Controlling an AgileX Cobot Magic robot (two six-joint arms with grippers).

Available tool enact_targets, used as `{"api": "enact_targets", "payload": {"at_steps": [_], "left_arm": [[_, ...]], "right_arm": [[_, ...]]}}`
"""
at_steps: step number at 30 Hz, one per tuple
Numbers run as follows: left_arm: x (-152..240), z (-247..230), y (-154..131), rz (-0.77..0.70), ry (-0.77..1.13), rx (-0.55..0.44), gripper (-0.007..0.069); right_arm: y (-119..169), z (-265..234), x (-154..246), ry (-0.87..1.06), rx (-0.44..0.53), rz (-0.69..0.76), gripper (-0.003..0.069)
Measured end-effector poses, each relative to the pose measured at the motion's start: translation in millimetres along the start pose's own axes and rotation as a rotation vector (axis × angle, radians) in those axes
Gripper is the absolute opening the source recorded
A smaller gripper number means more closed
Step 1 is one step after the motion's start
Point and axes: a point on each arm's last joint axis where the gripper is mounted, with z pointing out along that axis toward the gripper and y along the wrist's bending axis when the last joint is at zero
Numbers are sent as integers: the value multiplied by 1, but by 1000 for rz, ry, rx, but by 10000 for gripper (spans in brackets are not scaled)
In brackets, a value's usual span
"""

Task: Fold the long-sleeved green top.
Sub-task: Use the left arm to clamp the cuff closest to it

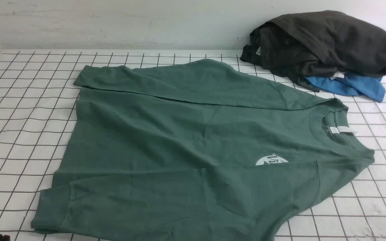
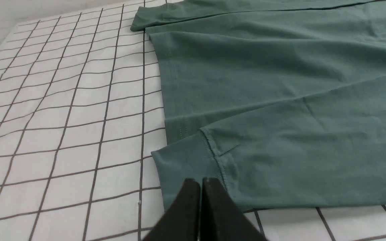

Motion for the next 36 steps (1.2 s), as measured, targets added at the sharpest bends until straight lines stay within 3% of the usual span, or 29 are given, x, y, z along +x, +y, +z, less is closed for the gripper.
{"api": "enact_targets", "payload": {"at_steps": [27, 31, 36], "left_arm": [[-1, 0, 0, 0, -10, -2, -6], [-7, 0, 1, 0, -82, -14, -6], [-29, -5, 5, 0, -328, -55, -6]], "right_arm": [[-1, 0, 0, 5, 16, -62, -14], [-2, 0, -1, -12, 21, -88, -14], [1, -2, -18, -208, -4, -107, -14]]}}
